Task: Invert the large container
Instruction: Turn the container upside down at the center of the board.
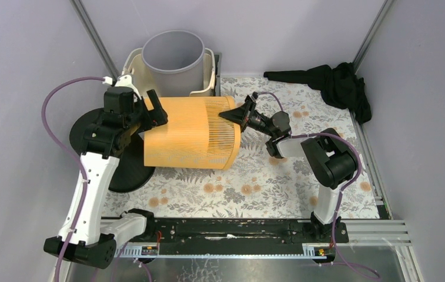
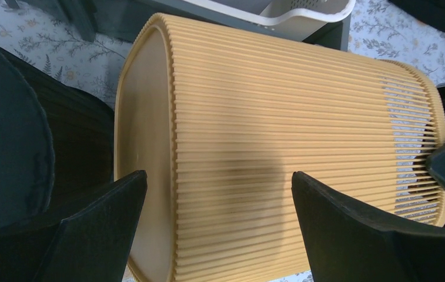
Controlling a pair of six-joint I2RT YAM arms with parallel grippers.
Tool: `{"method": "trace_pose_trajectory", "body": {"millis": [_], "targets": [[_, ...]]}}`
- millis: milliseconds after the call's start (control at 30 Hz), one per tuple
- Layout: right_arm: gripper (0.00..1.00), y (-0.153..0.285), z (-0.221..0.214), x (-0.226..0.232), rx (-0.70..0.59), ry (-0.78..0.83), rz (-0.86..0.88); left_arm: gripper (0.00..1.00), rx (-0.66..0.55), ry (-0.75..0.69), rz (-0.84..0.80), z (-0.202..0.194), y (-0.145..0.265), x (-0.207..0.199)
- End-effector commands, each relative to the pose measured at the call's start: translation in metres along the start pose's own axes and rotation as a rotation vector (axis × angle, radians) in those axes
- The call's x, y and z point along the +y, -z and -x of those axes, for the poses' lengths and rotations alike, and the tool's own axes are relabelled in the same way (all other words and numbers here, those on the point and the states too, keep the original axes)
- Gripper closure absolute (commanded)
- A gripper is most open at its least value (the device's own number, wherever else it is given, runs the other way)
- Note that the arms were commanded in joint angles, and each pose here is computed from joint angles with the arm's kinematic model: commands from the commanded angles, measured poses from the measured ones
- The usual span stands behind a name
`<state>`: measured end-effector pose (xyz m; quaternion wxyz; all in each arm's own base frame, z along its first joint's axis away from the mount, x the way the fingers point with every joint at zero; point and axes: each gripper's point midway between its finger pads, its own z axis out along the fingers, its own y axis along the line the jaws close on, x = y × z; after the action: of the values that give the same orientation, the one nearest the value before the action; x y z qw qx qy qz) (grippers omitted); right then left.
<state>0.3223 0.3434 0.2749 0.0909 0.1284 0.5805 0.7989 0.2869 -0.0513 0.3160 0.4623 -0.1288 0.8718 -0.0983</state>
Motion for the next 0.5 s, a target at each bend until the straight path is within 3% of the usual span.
{"method": "trace_pose_trajectory", "body": {"millis": [0,100,367,467], "targets": [[1.00,-0.005,-0.022,0.065,0.062,0.140,0.232,0.00,-0.048,0.019,-0.045,0.011,-0.011,-0.008],[0.97,-0.005,-0.021,0.060,0.062,0.133,0.221,0.00,-0.042,0.039,-0.100,0.010,-0.014,-0.019],[0.65,-0.003,-0.019,0.040,0.061,0.121,0.181,0.00,-0.038,0.074,-0.206,0.015,-0.012,-0.040],[0.60,-0.002,-0.018,0.034,0.056,0.118,0.168,0.00,-0.033,0.085,-0.250,0.015,-0.010,-0.049]]}}
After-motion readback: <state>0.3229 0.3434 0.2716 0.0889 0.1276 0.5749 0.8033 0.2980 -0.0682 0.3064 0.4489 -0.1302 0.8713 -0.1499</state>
